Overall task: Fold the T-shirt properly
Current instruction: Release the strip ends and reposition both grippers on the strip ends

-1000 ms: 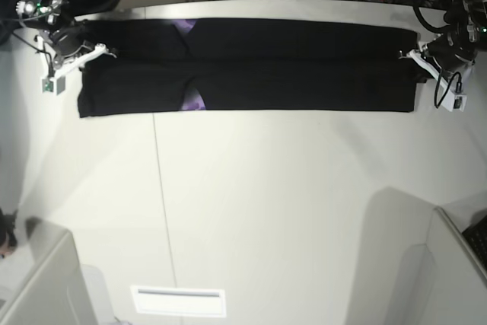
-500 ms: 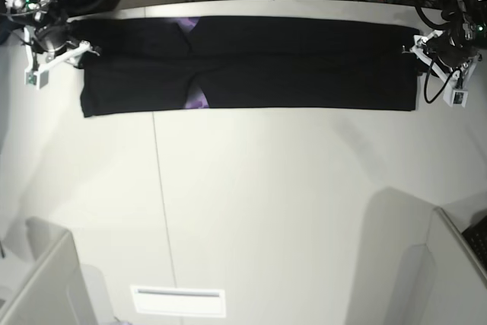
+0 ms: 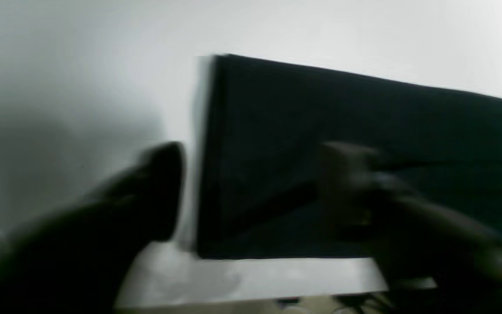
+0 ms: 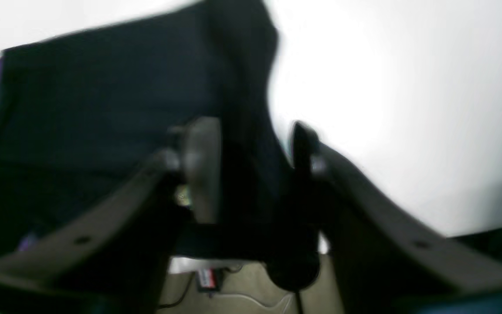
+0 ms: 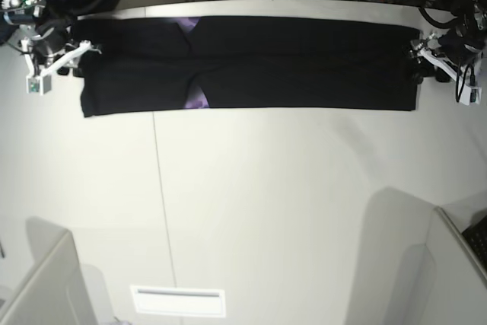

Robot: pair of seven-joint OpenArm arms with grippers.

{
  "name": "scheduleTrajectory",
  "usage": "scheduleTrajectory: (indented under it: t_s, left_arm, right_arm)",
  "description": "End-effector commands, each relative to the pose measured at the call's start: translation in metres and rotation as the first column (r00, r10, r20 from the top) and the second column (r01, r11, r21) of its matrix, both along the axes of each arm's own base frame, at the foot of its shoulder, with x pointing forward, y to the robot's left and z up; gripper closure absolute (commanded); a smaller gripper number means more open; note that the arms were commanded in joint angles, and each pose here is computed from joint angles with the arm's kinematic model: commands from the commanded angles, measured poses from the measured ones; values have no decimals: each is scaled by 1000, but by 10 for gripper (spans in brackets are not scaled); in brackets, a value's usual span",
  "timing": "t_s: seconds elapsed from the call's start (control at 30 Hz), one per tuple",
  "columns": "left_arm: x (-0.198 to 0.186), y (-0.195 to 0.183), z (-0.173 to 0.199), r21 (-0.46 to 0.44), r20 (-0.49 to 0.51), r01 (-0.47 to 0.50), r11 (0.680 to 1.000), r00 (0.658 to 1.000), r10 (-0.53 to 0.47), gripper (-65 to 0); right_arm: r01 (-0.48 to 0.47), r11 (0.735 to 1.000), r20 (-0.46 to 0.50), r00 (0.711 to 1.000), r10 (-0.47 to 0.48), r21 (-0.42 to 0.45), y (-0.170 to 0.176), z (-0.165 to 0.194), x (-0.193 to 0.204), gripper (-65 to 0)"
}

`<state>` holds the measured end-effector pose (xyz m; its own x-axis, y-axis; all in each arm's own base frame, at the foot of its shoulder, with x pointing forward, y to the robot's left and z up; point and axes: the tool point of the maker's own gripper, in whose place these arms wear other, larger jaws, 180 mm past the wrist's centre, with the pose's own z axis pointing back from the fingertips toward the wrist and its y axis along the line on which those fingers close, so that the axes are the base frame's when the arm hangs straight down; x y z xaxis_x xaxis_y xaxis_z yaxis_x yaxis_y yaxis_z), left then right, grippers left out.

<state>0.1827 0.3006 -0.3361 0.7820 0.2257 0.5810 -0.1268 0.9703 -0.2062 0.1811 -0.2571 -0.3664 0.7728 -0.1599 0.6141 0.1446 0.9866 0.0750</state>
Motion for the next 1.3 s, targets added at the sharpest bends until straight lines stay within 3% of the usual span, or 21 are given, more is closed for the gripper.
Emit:
scheduleTrajectory:
  t_s: [0.0,0.03,0.07,0.2,0.37,0.47,0.6,0.7,1.03,1.27]
  left_arm:
    - [2,0,1,-4,13,0,1000,1000,0,-212]
    - [2,-1,-5,-20,3,-6,1000,1000,6,-54]
    - [3,-2,-10,-23,-8,-12,1000,1000,11,0]
    - [2,0,-32,43,-77,-19,999,997,22,0]
    - [2,-8,-59,171,-180,41,984,984,-10,0]
    - [4,-20,-76,167,-230,86,982,972,-46,0]
    - [4,-27,-103,113,-295,90,989,954,-53,0]
    - [11,-28,-116,77,-317,67,995,948,-39,0]
    - [71,-37,-96,45,-210,45,998,977,-34,0]
    - [92,-32,-59,95,-96,49,994,995,-40,0]
  right_arm:
    - [-11,1000,32,999,11,-8,2,6,3,-119]
    - [-22,1000,34,999,22,-4,5,6,4,-39]
    - [-24,1000,35,999,24,1,7,5,5,0]
    - [-74,996,26,997,73,40,25,-4,13,0]
    - [-127,985,-9,992,129,119,52,-27,21,0]
    - [-104,983,-66,991,115,150,52,-51,23,0]
    - [-104,992,-165,980,114,72,40,-74,25,0]
    - [-92,994,-141,985,101,65,36,-83,40,0]
    - [-69,993,-110,991,80,93,14,-91,94,0]
    - [-92,996,-29,995,92,-6,4,-41,109,0]
